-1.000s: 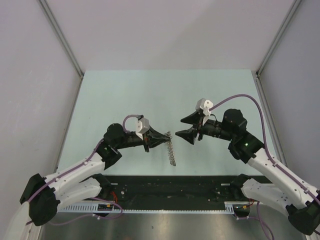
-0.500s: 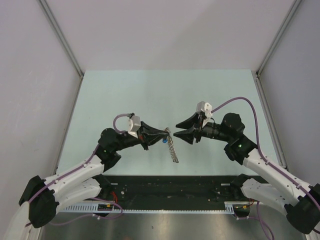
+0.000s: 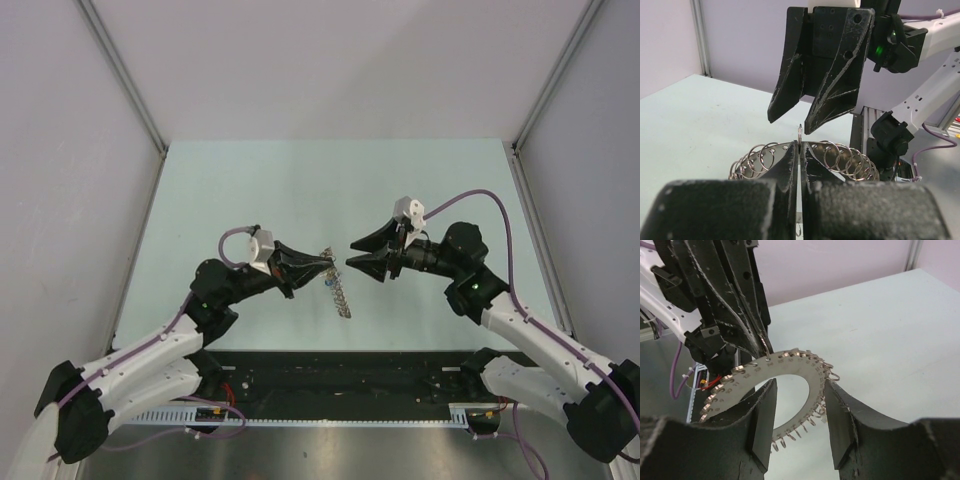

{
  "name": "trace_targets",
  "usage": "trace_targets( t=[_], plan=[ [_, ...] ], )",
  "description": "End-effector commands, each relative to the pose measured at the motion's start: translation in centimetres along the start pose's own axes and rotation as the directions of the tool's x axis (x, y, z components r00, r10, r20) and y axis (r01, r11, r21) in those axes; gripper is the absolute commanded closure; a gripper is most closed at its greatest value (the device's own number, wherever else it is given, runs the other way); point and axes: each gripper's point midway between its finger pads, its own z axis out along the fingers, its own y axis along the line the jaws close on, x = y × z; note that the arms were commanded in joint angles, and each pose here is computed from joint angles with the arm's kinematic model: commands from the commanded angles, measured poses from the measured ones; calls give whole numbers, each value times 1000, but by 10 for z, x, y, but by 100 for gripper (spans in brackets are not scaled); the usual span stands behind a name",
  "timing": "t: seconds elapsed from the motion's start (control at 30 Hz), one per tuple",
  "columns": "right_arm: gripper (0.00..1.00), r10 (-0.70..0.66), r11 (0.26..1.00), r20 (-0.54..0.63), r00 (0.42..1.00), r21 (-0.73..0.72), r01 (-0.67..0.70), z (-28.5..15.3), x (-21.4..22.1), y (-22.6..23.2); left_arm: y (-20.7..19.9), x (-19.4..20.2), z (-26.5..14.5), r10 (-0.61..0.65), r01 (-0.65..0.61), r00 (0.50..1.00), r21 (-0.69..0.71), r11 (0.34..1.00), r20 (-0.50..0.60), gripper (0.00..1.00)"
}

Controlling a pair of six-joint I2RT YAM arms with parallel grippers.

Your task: Put the keys on the keyring

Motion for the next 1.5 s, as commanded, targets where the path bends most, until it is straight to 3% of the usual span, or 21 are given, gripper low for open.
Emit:
trace_targets(
  t=[0.0,0.6,1.07,1.27,1.33,1.47],
  plan=[
    [52,-28,997,68,997,-71,33,5,-18,12,-3,-20,3,19,-20,997,8,1000,73,100],
    [57,-28,985,98,995,-167,44,15,-25,26,-15,-24,8,4,-11,997,90,996,78,100],
    [79,-20,978,56,998,-209,31,19,-15,32,-20,-30,9,6,-18,995,116,993,97,100],
    [100,-15,974,40,999,-227,23,20,-13,34,-21,-31,9,6,-19,995,120,993,103,100],
    [100,-17,974,36,999,-223,25,19,-13,34,-20,-30,9,6,-17,995,115,993,98,99],
    [100,-39,976,33,999,-212,45,17,-17,33,-16,-20,8,24,-28,999,96,995,45,85]
  ],
)
